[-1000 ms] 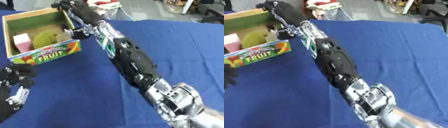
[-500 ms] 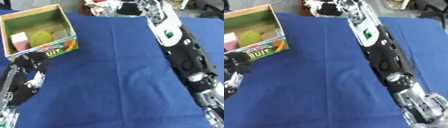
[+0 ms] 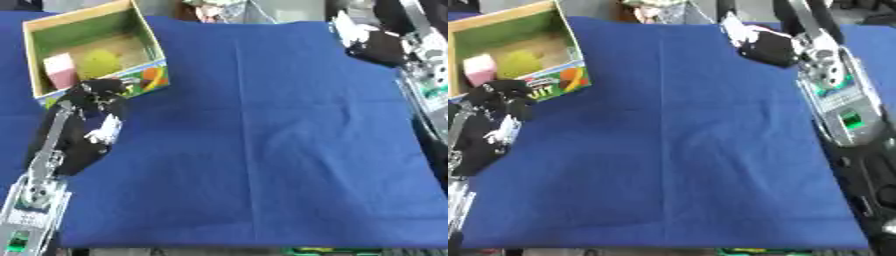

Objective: Pick up objects on the table and place them in the box.

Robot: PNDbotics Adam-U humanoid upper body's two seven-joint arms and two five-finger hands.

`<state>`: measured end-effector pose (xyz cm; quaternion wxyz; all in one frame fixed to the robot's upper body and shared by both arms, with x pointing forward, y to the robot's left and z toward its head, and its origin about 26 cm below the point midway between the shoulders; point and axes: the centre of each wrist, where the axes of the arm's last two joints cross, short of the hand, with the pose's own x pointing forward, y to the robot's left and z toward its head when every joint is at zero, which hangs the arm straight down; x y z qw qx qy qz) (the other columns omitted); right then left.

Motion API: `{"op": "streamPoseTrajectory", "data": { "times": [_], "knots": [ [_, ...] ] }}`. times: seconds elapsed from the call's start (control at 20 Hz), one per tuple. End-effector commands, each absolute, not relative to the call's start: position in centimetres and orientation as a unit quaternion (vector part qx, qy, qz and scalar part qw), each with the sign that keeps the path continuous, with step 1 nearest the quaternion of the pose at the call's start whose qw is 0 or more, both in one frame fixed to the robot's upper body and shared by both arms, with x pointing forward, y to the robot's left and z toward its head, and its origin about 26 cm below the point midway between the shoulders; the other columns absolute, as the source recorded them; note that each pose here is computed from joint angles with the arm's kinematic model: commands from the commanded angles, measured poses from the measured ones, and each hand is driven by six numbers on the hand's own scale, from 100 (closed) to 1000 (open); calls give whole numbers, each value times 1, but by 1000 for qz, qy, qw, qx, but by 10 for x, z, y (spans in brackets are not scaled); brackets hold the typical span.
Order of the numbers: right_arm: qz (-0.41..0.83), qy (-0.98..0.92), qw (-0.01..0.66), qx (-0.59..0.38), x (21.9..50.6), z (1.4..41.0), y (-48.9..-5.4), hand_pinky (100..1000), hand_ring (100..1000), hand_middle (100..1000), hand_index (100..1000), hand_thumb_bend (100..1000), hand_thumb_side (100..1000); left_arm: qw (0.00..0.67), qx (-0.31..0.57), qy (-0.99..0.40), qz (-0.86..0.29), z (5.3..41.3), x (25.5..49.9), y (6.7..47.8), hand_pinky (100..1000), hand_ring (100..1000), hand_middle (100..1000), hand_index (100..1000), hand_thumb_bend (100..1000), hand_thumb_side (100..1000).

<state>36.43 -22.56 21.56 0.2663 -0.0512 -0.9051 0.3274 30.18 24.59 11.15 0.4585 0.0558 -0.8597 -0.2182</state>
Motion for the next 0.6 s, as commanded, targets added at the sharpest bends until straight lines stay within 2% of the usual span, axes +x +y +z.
{"op": "streamPoseTrajectory", "data": {
  "times": [0.05, 0.3, 0.6],
  "knots": [
    [318, -907, 272, -44, 351, 215, -235, 828, 759, 649, 859, 100, 431, 452, 70, -861, -223, 116, 301, 252, 517, 651, 654, 767, 154, 468],
    [301, -894, 330, -40, 339, 180, -248, 830, 757, 645, 855, 100, 428, 454, 73, -859, -225, 114, 301, 253, 517, 656, 658, 767, 150, 470],
    [289, -884, 367, -20, 326, 153, -244, 832, 753, 627, 833, 100, 424, 454, 67, -858, -231, 112, 301, 250, 515, 644, 646, 764, 146, 472]
  ]
}}
